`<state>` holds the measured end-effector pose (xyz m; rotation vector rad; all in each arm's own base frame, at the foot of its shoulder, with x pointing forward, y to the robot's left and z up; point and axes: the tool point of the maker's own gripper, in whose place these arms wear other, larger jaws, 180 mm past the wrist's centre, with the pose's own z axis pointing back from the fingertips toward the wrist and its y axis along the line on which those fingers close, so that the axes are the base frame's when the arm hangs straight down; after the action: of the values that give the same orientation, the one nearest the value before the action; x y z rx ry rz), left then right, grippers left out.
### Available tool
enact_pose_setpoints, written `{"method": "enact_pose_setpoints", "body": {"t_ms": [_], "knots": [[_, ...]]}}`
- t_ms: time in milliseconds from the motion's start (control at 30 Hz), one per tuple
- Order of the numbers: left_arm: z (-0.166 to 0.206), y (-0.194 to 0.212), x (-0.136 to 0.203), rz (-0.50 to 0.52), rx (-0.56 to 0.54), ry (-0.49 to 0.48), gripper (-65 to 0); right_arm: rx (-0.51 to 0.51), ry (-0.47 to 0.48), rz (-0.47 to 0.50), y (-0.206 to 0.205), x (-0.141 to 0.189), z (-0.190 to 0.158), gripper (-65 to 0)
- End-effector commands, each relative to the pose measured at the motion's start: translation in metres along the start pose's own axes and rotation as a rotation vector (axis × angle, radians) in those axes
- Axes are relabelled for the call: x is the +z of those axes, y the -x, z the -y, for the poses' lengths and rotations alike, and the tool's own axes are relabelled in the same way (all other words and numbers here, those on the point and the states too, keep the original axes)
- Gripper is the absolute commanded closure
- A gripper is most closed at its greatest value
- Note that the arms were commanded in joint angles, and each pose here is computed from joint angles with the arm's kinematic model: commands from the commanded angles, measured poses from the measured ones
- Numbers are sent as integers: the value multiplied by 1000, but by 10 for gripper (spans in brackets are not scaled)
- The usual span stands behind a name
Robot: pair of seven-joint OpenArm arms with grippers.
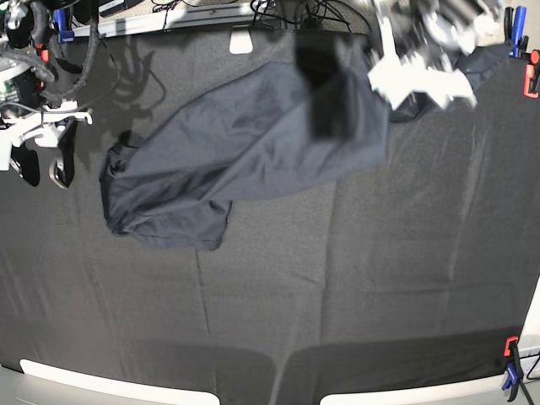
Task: Layout the t-shirt on the table in an organized manner, then fold the t-shirt properly
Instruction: 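Regrasp the shirt with the left gripper and pull it across the table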
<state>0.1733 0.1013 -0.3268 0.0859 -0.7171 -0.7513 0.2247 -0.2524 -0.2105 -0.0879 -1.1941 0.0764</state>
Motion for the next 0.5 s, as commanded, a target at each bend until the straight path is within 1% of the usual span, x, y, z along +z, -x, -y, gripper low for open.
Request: {"method": "enact_pose_setpoints", "body": {"t_ms": [0, 67, 133, 233, 367, 467], "knots": [[-18, -16, 2, 58, 3, -66, -331, 36, -16, 48, -13, 2, -3, -305], [-36, -32, 0, 101, 14, -124, -331, 36, -16, 48, -13, 2, -3, -305], [-49, -44, -1, 126, 21, -157, -331, 36, -16, 48, -13, 2, -3, -305], [-58, -56, -3, 143, 37, -155, -331, 36, -16, 48, -12, 2, -3, -305], [-69, -78, -1, 219, 34, -173, -331, 36, -16, 48, -12, 2, -3, -305], [-80, -99, 2, 294, 30, -193, -331, 36, -16, 48, -12, 2, -3, -305]]}}
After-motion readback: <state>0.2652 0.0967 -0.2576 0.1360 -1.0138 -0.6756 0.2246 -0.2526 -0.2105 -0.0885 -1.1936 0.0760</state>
